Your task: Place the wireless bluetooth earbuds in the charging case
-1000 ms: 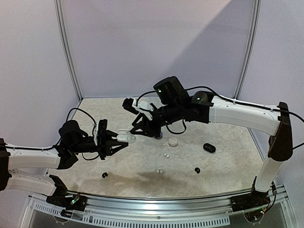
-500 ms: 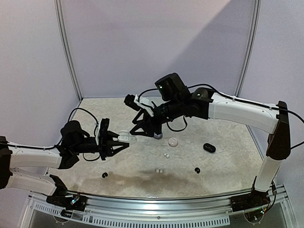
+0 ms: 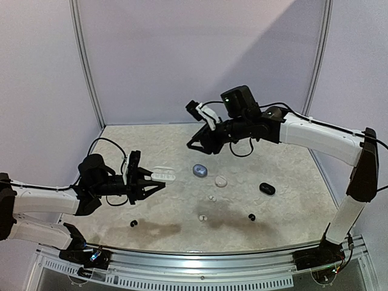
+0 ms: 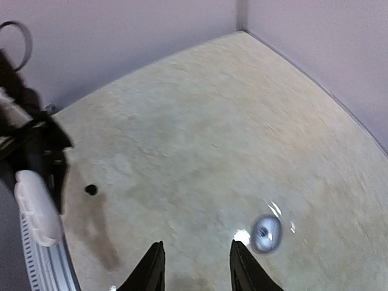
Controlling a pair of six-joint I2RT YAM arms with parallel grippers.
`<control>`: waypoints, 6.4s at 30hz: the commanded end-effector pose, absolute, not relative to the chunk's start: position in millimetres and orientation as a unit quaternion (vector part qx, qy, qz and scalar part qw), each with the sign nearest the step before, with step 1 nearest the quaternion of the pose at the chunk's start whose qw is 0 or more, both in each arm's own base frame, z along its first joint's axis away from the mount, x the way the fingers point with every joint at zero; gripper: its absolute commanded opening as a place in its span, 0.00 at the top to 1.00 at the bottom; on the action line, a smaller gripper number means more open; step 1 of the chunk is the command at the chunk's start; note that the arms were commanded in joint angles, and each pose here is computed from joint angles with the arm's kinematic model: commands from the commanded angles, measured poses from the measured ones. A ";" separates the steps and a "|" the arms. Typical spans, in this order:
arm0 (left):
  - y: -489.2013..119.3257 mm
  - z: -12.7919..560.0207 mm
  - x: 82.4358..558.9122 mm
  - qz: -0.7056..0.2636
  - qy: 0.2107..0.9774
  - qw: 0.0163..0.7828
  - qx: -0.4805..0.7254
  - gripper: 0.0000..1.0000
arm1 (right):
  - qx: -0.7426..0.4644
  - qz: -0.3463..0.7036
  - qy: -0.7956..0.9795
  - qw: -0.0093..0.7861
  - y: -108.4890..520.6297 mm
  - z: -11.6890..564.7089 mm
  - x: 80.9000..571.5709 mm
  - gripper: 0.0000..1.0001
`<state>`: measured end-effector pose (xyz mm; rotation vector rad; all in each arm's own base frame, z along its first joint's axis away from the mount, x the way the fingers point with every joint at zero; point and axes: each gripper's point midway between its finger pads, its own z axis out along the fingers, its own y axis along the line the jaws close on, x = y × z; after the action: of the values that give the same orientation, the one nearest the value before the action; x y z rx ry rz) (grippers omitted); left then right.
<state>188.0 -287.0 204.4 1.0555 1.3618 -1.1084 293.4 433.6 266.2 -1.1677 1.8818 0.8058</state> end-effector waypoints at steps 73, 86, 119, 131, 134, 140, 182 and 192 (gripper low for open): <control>-282.0 208.7 186.7 -0.451 0.561 0.536 0.442 1.00 | -0.362 0.190 0.911 0.052 375.8 40.9 256.5 1.00; -280.9 211.9 184.1 -0.450 0.553 0.542 0.445 1.00 | -0.409 0.210 0.817 0.349 406.7 235.0 284.0 1.00; -286.0 216.5 178.2 -0.454 0.533 0.541 0.466 1.00 | -0.698 0.143 0.552 0.433 518.0 265.3 175.2 1.00; -287.8 217.8 180.7 -0.451 0.532 0.543 0.468 1.00 | -0.709 0.141 0.557 0.408 522.2 248.0 173.8 1.00; -287.8 217.1 180.9 -0.450 0.533 0.543 0.468 1.00 | -0.712 0.139 0.560 0.400 521.0 243.4 173.4 1.00; -286.7 217.4 184.4 -0.442 0.536 0.551 0.462 1.00 | -0.708 0.149 0.571 0.389 519.0 244.5 171.2 1.00; -280.8 218.0 182.5 -0.447 0.550 0.553 0.438 1.00 | -0.638 0.250 0.548 0.481 498.7 346.9 158.9 0.57; -279.3 219.5 182.4 -0.449 0.552 0.555 0.431 1.00 | -0.430 0.248 0.777 0.387 402.1 259.4 263.1 0.64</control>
<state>186.9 -279.7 216.4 1.0257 1.3182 -1.0533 219.0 438.4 322.2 -1.3098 1.6197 0.6723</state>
